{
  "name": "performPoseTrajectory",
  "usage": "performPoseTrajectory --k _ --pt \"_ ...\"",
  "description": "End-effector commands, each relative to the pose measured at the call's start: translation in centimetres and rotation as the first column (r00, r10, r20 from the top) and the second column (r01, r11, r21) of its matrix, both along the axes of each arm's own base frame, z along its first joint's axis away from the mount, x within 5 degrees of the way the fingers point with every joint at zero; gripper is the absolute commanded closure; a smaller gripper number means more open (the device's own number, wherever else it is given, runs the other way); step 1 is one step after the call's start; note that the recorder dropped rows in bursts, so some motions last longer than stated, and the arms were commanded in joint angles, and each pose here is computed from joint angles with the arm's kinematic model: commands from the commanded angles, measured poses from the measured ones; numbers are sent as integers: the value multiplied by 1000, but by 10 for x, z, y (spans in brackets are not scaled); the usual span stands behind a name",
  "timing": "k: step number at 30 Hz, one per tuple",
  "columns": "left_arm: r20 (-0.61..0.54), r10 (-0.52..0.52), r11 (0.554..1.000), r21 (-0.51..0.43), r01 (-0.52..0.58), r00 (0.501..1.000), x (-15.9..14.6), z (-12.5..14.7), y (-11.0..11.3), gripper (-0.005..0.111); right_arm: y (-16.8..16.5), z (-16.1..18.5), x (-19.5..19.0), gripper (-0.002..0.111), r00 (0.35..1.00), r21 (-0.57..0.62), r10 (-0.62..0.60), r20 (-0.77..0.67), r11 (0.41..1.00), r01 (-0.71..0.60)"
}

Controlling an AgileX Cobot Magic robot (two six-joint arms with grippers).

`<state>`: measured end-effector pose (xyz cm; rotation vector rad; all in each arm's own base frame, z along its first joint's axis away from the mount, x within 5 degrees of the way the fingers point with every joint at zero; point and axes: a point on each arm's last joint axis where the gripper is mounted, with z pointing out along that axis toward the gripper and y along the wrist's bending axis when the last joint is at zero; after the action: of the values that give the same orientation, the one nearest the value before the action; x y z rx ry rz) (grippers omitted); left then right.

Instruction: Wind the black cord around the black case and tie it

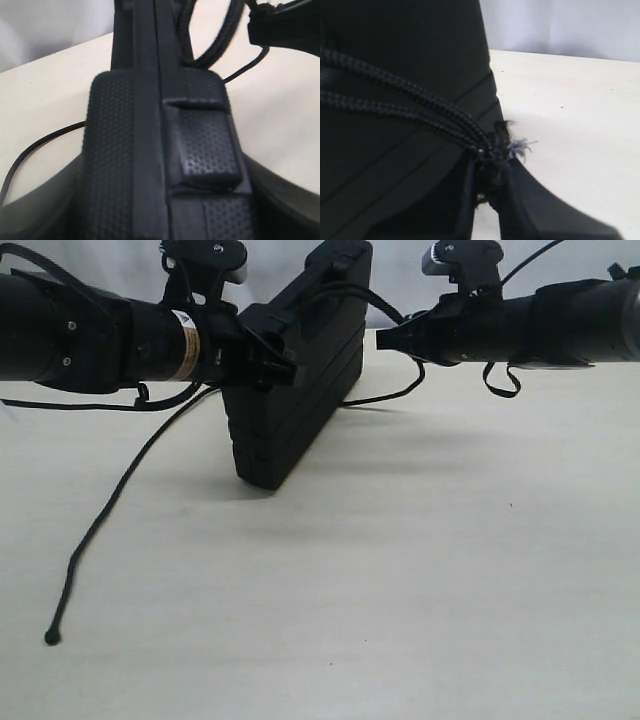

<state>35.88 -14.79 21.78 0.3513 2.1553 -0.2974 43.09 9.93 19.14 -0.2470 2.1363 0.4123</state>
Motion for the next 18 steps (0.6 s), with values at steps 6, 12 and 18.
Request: performPoseTrajectory --k 6,12,18 --pt "-36 -101 985 -145 95 994 -8 4 -16 107 -10 4 2 104 998 -124 -53 36 991 57" --pt "-37 -110 983 -151 103 993 -8 5 -17 107 -6 4 1 104 999 -112 -13 40 994 17" --pt "-38 -124 980 -160 116 992 -9 5 -18 107 11 0 -5 104 998 -192 43 47 981 -34"
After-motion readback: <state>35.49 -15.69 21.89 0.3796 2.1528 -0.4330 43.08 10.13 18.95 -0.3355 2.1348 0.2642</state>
